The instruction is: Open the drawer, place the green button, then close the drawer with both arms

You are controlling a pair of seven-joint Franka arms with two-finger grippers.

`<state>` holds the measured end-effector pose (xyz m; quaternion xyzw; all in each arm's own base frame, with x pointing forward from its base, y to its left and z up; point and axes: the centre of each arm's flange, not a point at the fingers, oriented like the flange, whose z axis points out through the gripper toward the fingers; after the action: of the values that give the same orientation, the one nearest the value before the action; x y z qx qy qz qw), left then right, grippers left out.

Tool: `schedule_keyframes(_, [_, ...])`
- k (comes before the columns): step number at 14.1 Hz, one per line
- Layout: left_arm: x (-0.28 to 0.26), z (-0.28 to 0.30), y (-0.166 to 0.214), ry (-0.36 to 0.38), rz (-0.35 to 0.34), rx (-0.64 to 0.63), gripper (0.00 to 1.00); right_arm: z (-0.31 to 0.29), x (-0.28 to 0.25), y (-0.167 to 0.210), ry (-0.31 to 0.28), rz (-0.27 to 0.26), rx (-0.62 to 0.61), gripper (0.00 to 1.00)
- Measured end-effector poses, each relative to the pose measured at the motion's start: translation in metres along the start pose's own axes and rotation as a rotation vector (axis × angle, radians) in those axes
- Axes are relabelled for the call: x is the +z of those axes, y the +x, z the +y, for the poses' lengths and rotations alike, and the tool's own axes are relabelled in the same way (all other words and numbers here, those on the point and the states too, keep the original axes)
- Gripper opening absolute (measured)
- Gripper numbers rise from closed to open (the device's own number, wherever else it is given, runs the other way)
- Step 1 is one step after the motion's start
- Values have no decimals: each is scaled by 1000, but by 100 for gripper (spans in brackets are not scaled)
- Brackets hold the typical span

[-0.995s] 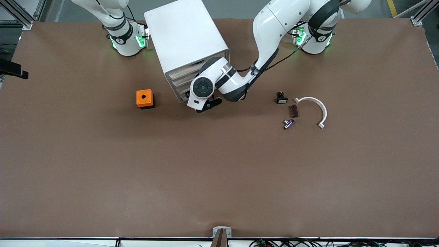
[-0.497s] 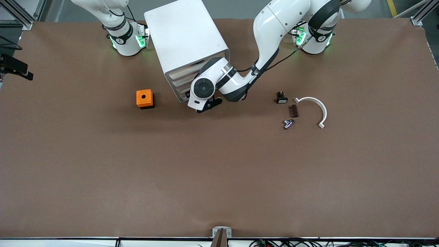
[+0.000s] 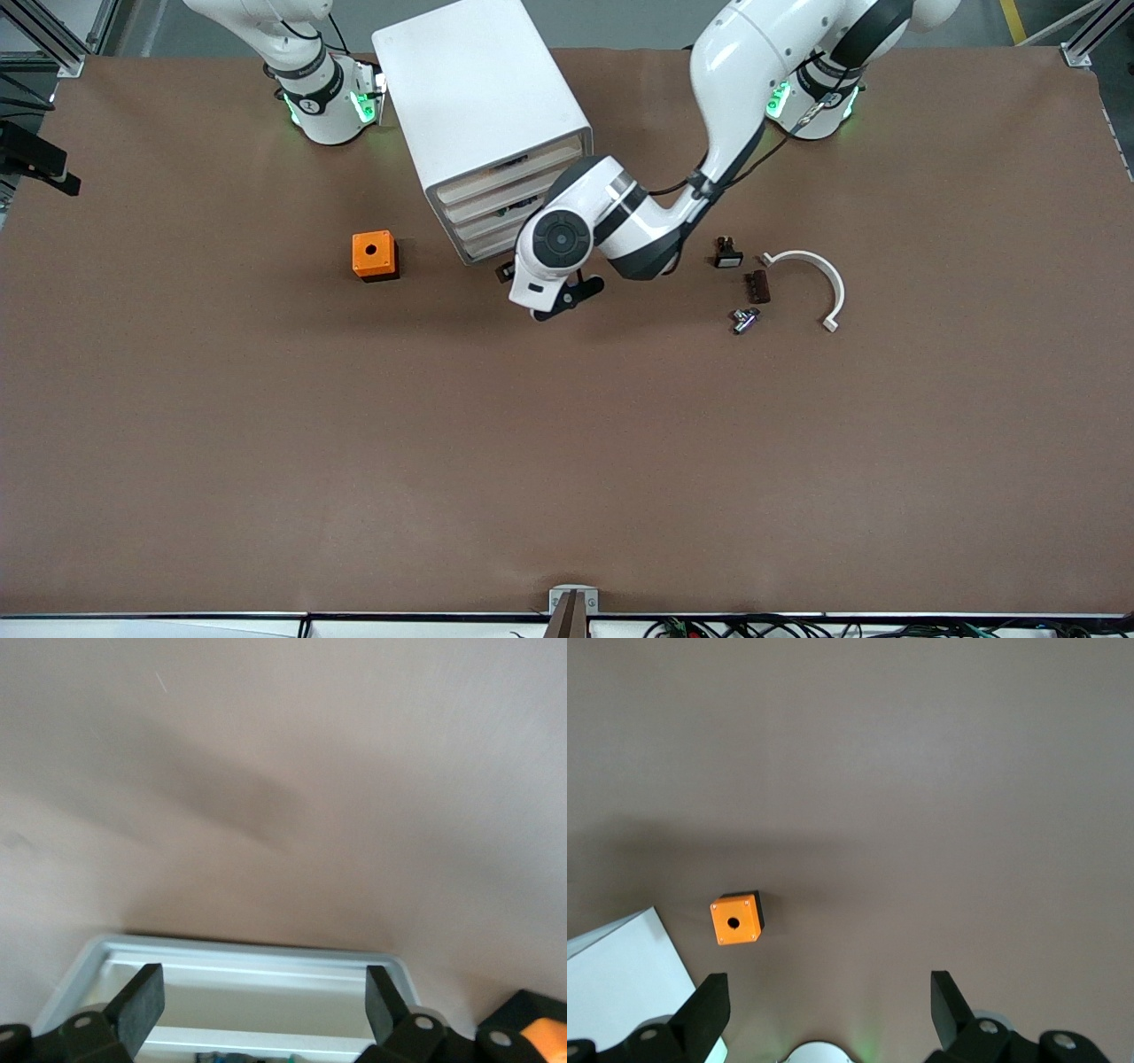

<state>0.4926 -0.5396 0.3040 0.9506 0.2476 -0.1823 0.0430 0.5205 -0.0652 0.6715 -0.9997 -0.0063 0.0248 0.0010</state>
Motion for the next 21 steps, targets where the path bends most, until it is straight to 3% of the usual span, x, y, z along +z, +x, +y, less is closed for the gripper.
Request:
schedule_keyframes(3, [-90,-29,40,-54,47,-13,100,6,-5,-3,-2,21,11,100])
schedule_keyframes(6, [-167,-80,83,-54,58,11,100,5,-17,-14,-3,37,9,100])
schedule_keyframes(10, [-263,-179,139,-25,49,100,100,2,-12,-15,0,24,1,100])
schedule_keyframes(13, [-316,-254,170,-44,71,190,100,1,-5,-17,11,9,-1,100])
schedule_keyframes(16, [-339,-308,179,-50,98,255,100,1,-4,-23,13,9,0,100])
schedule_keyframes(18, [-349,-323,164,-44,120,256,100,0,-7,-25,11,26,-1,100])
schedule_keyframes(21, [-360,-333,142,-54,212,250,100,0,-10,-27,9,42,-3,100])
